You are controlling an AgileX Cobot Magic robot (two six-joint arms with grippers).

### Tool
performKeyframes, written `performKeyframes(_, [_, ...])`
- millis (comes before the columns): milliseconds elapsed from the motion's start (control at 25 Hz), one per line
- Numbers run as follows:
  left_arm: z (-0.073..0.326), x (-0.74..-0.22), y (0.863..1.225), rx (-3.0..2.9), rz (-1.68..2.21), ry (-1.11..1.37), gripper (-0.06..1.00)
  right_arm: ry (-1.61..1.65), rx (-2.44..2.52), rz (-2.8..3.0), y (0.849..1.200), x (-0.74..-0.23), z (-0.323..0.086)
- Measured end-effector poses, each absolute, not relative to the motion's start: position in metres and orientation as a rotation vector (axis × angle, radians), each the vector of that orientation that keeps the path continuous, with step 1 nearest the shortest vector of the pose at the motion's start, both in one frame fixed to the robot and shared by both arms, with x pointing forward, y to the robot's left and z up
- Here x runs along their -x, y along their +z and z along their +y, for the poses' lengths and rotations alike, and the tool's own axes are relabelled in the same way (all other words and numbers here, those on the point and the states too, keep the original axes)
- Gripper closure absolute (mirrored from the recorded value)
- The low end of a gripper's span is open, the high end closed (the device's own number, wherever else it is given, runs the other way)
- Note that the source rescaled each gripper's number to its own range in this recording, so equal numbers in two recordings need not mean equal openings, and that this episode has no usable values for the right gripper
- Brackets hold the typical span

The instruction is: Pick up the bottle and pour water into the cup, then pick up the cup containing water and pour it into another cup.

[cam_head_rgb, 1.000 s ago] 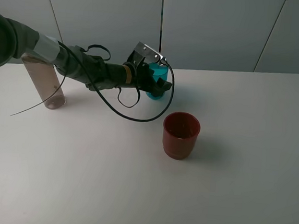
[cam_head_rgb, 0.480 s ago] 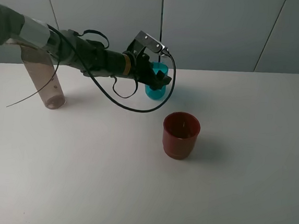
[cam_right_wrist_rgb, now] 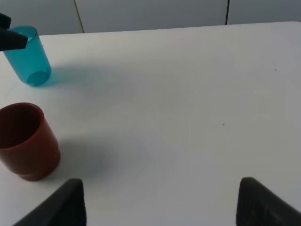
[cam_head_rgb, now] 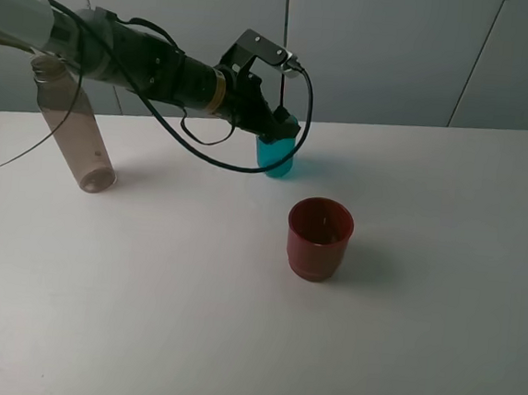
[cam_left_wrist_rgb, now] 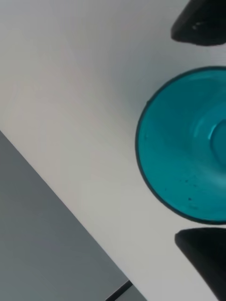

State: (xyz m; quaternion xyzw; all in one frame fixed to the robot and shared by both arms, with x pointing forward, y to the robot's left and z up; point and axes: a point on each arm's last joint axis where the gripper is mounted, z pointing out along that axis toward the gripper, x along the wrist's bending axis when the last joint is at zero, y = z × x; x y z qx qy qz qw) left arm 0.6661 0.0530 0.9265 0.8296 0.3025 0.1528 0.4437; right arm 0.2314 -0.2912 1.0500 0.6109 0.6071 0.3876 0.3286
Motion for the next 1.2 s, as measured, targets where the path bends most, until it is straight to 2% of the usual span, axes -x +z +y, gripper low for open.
performKeyframes(520, [0.071,-0.63,0.982,-2.002,0.791,0.377,-0.03,1.012,-1.594,1.593,1.05,-0.231,-0.291])
performKeyframes(960, [0.114,-0.553,1.063,-1.878,0.806,0.471,-0.03,1.015,-1.599,1.589,1.05,-0.231,-0.291])
performKeyframes(1200, [0.142,-0.505,1.086,-1.799,0.84,0.514,-0.03,1.015,-1.599,1.589,1.05,-0.231,-0.291])
